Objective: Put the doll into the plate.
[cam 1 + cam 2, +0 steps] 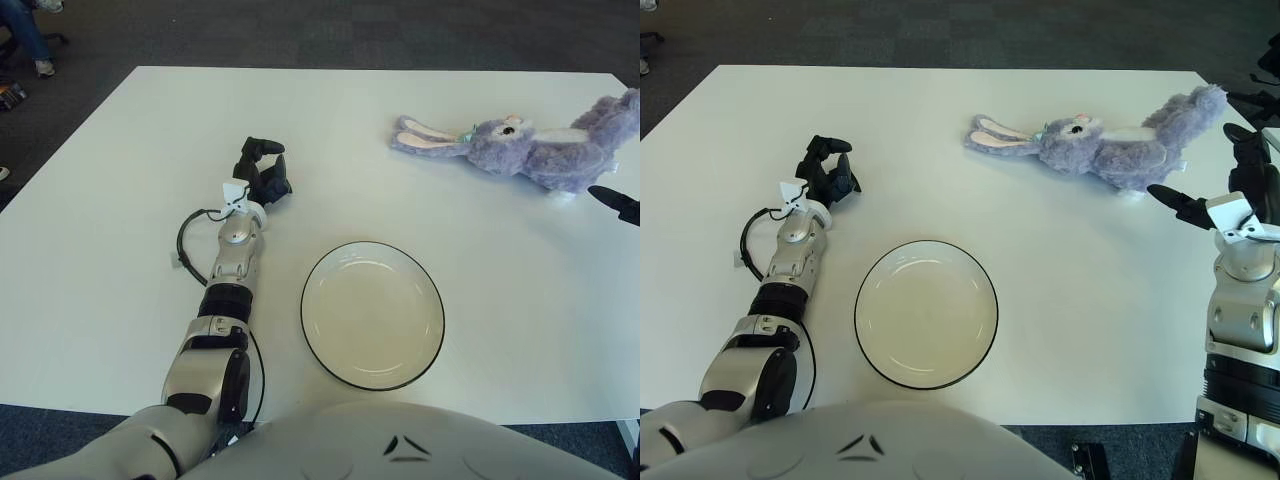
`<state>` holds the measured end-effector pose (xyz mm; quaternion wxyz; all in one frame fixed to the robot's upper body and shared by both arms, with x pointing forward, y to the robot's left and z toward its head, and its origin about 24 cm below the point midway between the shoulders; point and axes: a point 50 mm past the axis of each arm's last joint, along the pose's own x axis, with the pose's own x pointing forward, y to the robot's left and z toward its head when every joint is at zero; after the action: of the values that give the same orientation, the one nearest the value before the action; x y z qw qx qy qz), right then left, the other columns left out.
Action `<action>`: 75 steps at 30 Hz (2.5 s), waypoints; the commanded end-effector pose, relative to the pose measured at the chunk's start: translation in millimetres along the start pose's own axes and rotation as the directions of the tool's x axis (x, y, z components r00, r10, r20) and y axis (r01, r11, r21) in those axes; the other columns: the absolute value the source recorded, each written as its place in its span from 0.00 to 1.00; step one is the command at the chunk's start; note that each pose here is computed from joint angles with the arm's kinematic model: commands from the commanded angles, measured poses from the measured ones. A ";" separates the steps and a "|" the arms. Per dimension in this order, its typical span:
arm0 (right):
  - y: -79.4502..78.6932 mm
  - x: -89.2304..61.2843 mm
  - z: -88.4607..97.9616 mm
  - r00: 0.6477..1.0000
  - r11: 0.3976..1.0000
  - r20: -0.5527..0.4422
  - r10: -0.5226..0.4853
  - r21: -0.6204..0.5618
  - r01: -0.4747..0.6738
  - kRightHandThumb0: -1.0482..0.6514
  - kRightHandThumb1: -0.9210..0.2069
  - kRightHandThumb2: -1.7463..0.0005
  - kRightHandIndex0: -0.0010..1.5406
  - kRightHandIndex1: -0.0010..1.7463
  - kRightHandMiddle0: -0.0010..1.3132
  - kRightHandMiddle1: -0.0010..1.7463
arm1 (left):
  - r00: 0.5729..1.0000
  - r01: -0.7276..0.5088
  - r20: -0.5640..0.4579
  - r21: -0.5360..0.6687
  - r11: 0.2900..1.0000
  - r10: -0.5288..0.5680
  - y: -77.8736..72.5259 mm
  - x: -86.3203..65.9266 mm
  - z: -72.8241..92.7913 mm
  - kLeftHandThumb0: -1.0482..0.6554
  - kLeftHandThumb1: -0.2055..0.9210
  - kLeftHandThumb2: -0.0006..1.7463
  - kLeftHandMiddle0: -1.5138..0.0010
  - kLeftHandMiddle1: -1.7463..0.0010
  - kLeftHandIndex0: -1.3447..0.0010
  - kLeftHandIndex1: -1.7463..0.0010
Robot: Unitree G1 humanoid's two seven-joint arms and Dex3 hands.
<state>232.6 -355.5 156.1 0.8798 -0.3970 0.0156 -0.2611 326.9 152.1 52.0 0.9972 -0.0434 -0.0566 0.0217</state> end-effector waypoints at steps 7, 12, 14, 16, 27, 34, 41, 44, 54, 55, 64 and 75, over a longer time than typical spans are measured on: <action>0.0 6.8 2.1 0.999 0.971 -0.049 0.020 0.238 -0.008 0.33 0.56 0.47 0.02 0.00 0.00 0.14 | 1.000 -0.007 -0.020 0.021 1.000 0.007 4.5 -1.0 -6.1 0.39 0.74 0.52 0.31 0.00 0.72 0.00; 0.0 6.9 2.2 0.997 0.959 -0.066 0.030 0.284 -0.010 0.31 0.52 0.49 0.09 0.03 0.00 0.07 | 1.000 -0.004 -0.019 0.023 1.000 0.004 4.9 -0.7 -6.4 0.39 0.74 0.53 0.31 0.00 0.72 0.00; -1.3 8.7 1.4 0.997 0.956 -0.073 0.029 0.292 -0.007 0.29 0.48 0.52 0.14 0.05 0.00 0.03 | 1.000 -0.004 -0.020 0.025 1.000 0.004 5.2 -0.4 -6.5 0.39 0.73 0.53 0.30 0.00 0.72 0.00; -1.8 10.1 0.6 0.997 0.955 -0.078 0.026 0.298 -0.002 0.27 0.42 0.56 0.20 0.15 0.00 0.02 | 1.000 -0.004 -0.021 0.026 1.000 0.004 5.5 -0.1 -6.8 0.38 0.73 0.53 0.30 0.00 0.72 0.00; -2.9 20.9 -5.7 0.993 0.930 -0.117 0.003 0.366 0.040 0.19 0.23 0.68 0.15 0.79 0.00 0.00 | 0.999 -0.013 -0.033 0.025 1.000 0.014 6.1 1.1 -8.6 0.38 0.72 0.54 0.28 0.00 0.71 0.00; -1.6 25.2 -6.7 0.989 0.874 -0.150 -0.010 0.480 0.082 0.19 0.16 0.72 0.09 0.71 0.01 0.01 | 1.000 -0.014 -0.025 0.026 1.000 0.015 5.6 1.4 -8.8 0.38 0.72 0.54 0.28 0.00 0.71 0.00; -0.1 29.2 -4.1 0.982 0.807 -0.186 -0.014 0.577 0.121 0.23 0.09 0.72 0.13 0.80 0.00 0.07 | 1.000 -0.007 -0.026 0.013 1.000 0.007 6.1 1.6 -9.5 0.38 0.71 0.55 0.28 0.00 0.71 0.00; 0.8 29.8 -2.0 0.980 0.790 -0.200 -0.010 0.600 0.130 0.25 0.07 0.72 0.15 0.84 0.00 0.08 | 1.000 -0.007 -0.026 0.012 1.000 0.007 6.5 1.9 -9.6 0.38 0.71 0.55 0.28 0.00 0.71 0.00; 0.7 28.8 9.1 0.975 0.736 -0.219 0.021 0.664 0.133 0.23 0.04 0.73 0.21 0.93 0.00 0.04 | 1.000 -0.010 -0.022 0.016 1.000 0.010 6.8 2.1 -9.6 0.38 0.71 0.55 0.28 0.00 0.70 0.00; 0.8 28.5 9.6 0.974 0.730 -0.224 0.029 0.671 0.133 0.22 0.04 0.74 0.21 0.94 0.00 0.04 | 1.000 -0.010 -0.022 0.016 1.000 0.011 7.0 2.2 -9.7 0.38 0.71 0.55 0.28 0.00 0.70 0.00; 0.3 28.0 13.8 0.959 0.720 -0.271 0.081 0.682 0.132 0.13 0.00 0.80 0.25 1.00 0.00 0.02 | 1.000 -0.011 -0.027 0.005 1.000 0.011 8.1 2.9 -9.9 0.38 0.70 0.56 0.29 0.00 0.70 0.00; 0.3 30.1 19.5 0.947 0.718 -0.307 0.090 0.679 0.152 0.09 0.00 0.80 0.18 1.00 0.00 0.01 | 0.999 -0.013 -0.030 -0.003 1.000 0.013 9.0 3.1 -10.1 0.38 0.69 0.57 0.29 0.00 0.70 0.00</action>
<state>261.1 -357.4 164.8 0.9452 0.0054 0.0647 -0.3201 333.0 158.3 50.5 0.9970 -0.0386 -0.0628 0.0245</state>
